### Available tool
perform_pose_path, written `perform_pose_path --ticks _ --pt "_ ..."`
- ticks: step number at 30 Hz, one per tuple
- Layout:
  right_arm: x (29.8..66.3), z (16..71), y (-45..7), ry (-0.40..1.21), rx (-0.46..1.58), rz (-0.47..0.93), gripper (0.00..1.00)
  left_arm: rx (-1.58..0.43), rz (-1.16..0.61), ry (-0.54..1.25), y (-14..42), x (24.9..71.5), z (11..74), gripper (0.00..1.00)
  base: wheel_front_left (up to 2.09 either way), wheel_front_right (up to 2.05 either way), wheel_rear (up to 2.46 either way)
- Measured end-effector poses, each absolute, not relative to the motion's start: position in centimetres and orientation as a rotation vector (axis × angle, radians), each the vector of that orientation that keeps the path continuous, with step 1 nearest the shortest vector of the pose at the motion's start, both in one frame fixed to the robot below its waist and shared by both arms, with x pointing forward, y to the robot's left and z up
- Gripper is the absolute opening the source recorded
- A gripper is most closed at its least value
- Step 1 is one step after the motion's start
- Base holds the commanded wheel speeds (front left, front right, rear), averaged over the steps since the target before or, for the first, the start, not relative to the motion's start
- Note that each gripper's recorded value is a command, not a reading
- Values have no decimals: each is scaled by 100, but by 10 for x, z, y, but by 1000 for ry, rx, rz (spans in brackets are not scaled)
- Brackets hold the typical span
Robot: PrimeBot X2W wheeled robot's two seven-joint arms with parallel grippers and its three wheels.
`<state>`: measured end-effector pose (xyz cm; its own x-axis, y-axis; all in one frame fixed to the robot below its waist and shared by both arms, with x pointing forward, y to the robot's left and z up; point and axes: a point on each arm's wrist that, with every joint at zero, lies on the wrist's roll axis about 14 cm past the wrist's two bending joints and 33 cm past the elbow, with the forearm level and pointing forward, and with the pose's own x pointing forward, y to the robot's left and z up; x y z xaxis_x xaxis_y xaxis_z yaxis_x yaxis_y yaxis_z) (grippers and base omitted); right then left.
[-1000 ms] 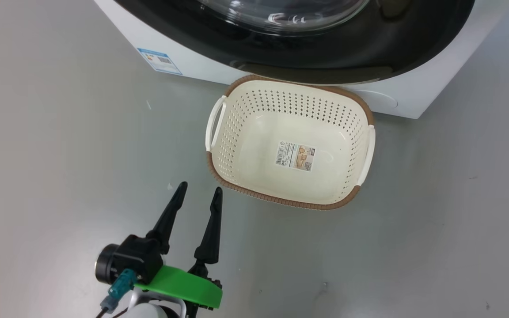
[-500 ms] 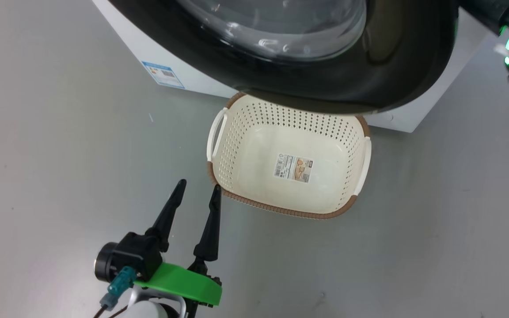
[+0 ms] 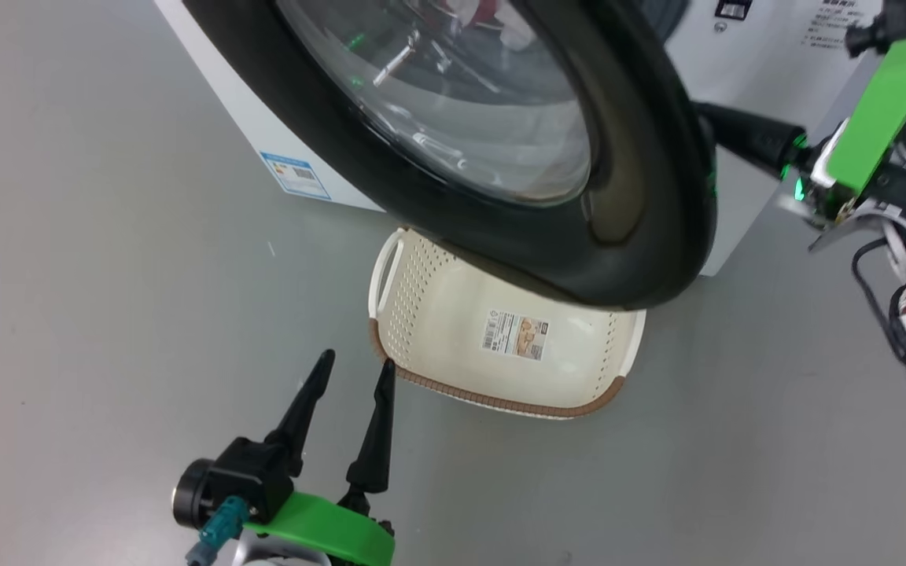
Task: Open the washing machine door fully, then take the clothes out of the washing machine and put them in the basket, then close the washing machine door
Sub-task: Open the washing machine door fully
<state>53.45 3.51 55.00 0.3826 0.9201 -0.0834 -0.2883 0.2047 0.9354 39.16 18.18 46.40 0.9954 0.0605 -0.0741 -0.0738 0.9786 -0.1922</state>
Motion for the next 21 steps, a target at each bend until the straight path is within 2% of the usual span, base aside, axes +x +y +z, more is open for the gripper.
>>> perform_pose_path --ticks 21 --pt "451 559 90 871 981 1158 0 -198 123 38 197 347 475 100 0 0 0"
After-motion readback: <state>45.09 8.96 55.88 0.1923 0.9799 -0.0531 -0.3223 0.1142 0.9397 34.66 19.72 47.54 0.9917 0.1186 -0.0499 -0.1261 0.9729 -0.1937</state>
